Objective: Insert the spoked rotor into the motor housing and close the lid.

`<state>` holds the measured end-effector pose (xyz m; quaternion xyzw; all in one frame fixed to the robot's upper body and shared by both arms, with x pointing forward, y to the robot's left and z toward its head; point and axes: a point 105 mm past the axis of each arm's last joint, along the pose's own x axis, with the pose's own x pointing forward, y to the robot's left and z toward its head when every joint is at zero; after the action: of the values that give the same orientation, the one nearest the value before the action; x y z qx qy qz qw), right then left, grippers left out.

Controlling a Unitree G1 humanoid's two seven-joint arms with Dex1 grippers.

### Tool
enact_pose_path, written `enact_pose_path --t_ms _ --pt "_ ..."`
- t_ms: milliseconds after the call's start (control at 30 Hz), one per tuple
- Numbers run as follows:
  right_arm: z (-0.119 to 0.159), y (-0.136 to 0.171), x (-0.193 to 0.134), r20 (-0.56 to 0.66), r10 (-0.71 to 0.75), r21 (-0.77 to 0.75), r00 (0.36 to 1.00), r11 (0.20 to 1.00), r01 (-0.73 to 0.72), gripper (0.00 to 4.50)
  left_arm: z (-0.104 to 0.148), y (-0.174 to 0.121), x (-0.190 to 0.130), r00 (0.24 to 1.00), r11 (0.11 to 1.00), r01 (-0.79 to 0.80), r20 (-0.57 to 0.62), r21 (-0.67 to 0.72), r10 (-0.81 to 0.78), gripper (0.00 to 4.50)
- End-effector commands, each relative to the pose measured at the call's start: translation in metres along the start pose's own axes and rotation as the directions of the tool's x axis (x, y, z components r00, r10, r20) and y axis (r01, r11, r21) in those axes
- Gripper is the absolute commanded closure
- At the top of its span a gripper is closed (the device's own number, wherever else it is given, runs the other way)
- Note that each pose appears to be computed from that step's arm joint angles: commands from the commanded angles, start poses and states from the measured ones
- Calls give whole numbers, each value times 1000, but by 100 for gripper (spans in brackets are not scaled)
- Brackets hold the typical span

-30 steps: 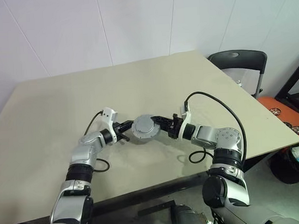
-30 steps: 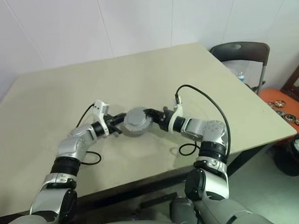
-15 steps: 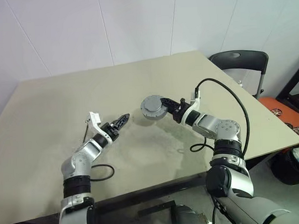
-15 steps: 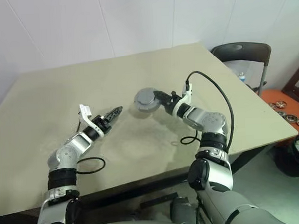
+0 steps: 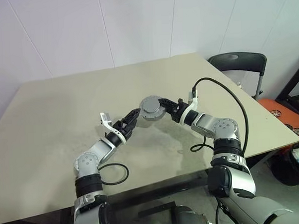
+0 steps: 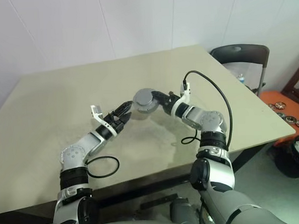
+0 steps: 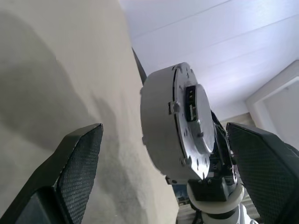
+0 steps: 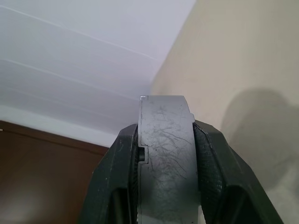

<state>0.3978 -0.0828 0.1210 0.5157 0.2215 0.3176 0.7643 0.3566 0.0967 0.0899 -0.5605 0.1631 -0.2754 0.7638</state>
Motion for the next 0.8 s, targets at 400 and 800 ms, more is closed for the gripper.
enact_pose_path --t_ms 400,800 --pt "-4 32 7 -30 146 -11 989 989 -147 327 -2 -14 55 994 994 105 -8 -42 -106 1" --pt "0 27 9 -1 120 1 993 993 -120 327 -13 -38 64 966 966 244 -64 -89 -250 204"
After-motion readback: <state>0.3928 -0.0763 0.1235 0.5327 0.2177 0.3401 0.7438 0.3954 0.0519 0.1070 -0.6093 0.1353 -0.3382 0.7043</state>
